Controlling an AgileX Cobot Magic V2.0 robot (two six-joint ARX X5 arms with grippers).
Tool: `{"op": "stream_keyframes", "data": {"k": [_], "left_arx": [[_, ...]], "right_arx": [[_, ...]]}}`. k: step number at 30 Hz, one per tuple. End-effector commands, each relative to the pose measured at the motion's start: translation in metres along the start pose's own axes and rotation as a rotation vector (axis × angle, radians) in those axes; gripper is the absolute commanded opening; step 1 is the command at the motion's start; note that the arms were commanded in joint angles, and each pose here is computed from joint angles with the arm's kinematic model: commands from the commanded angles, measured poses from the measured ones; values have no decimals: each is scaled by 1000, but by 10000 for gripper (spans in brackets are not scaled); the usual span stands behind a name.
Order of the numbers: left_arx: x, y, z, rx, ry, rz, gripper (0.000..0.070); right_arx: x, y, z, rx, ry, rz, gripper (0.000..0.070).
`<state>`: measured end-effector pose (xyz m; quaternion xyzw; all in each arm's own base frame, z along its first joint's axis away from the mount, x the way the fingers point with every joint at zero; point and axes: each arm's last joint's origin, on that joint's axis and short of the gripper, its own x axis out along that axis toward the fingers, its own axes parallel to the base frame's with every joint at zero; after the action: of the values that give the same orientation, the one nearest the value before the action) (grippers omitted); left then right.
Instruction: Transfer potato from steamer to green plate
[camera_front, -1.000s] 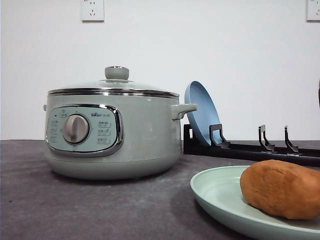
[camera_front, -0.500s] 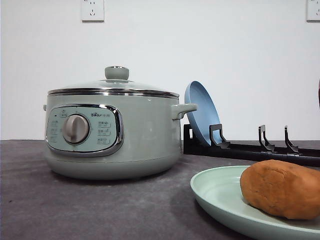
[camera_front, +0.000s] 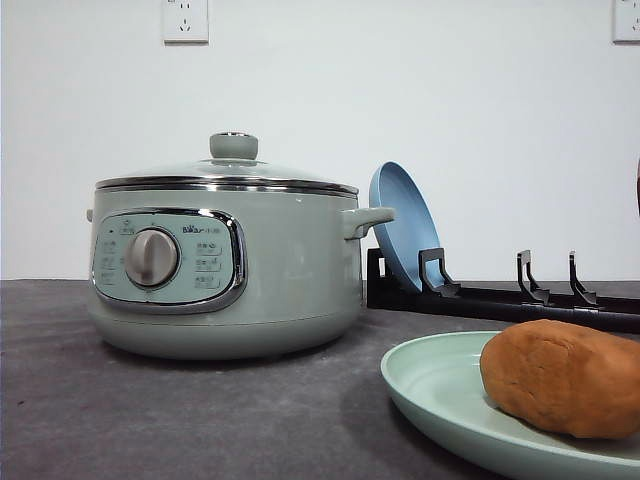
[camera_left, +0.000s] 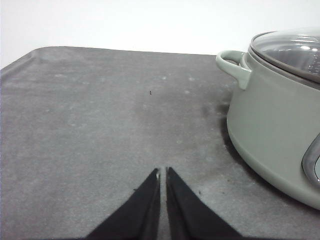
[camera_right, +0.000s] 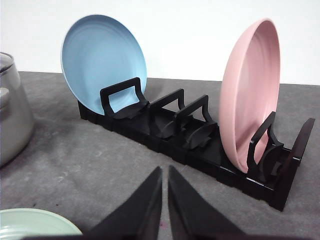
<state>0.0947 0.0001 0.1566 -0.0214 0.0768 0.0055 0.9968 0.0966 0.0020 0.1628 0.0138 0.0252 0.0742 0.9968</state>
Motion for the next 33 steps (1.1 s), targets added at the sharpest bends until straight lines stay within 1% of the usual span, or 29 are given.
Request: {"op": "stream_keyframes", "data": {"k": [1,33], "left_arx": [[2,0,-7,-2,26,3,16],[2,0,-7,-2,26,3,16]], "right_arx": [[0,0,0,-10,-12,2,9],[0,0,0,-10,-12,2,9]]}}
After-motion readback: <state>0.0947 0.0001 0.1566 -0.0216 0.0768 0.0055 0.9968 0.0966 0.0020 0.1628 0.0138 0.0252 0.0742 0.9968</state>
